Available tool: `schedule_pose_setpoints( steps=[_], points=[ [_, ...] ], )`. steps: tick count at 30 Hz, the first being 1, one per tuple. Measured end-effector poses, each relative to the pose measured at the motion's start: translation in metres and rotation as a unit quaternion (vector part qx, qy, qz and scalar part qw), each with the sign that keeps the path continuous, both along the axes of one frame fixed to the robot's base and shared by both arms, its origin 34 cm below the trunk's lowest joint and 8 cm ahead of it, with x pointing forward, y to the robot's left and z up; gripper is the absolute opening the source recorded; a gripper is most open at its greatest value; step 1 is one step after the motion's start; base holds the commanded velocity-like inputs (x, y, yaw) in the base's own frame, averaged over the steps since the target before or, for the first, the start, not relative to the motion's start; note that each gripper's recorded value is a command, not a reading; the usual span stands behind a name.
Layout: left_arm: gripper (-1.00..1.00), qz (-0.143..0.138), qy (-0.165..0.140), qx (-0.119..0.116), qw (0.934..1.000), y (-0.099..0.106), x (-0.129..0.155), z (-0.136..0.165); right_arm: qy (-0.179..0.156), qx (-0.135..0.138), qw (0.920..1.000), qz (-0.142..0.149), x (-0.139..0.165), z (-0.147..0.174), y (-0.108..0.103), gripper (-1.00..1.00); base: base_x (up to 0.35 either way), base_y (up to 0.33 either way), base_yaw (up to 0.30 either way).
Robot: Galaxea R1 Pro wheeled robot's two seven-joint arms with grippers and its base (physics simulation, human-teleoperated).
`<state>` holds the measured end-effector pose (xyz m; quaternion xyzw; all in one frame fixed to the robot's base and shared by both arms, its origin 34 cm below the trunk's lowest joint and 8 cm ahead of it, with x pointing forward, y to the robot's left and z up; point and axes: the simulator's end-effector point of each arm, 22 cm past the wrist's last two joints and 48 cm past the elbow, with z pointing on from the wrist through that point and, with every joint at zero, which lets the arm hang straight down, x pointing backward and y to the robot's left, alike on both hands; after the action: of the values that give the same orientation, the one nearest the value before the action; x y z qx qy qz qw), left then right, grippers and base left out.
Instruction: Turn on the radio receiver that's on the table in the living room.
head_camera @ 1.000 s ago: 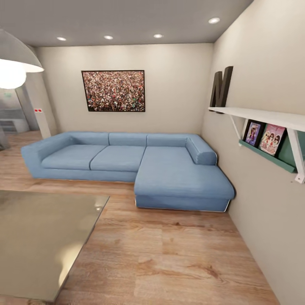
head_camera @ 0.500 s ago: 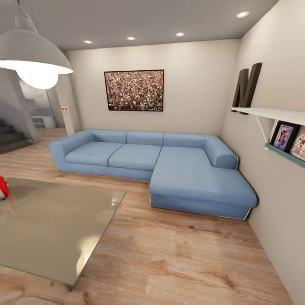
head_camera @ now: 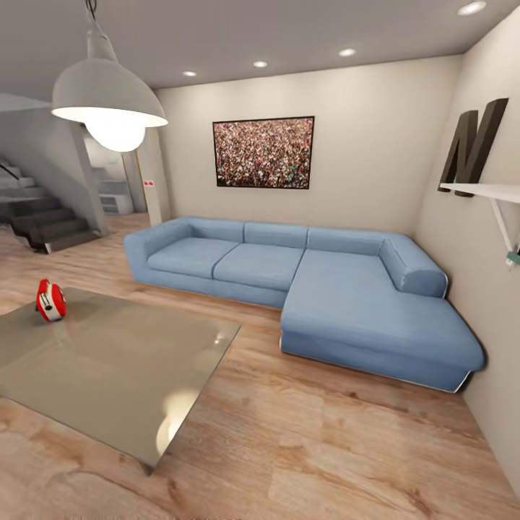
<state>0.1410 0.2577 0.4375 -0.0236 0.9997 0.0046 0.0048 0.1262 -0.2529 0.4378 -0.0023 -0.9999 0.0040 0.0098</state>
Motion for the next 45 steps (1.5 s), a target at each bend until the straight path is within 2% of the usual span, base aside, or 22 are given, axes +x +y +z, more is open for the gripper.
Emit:
schedule_pose_setpoints(
  steps=[45],
  points=[
    [1.0, -0.001, 0.008, 0.0, 1.0, 0.0001, -0.0061, 0.0, 0.007, 0.0, 1.0, 0.0, -0.0057, 0.0002, -0.0006, 1.0, 0.0, 0.0, 0.27]
  ],
)
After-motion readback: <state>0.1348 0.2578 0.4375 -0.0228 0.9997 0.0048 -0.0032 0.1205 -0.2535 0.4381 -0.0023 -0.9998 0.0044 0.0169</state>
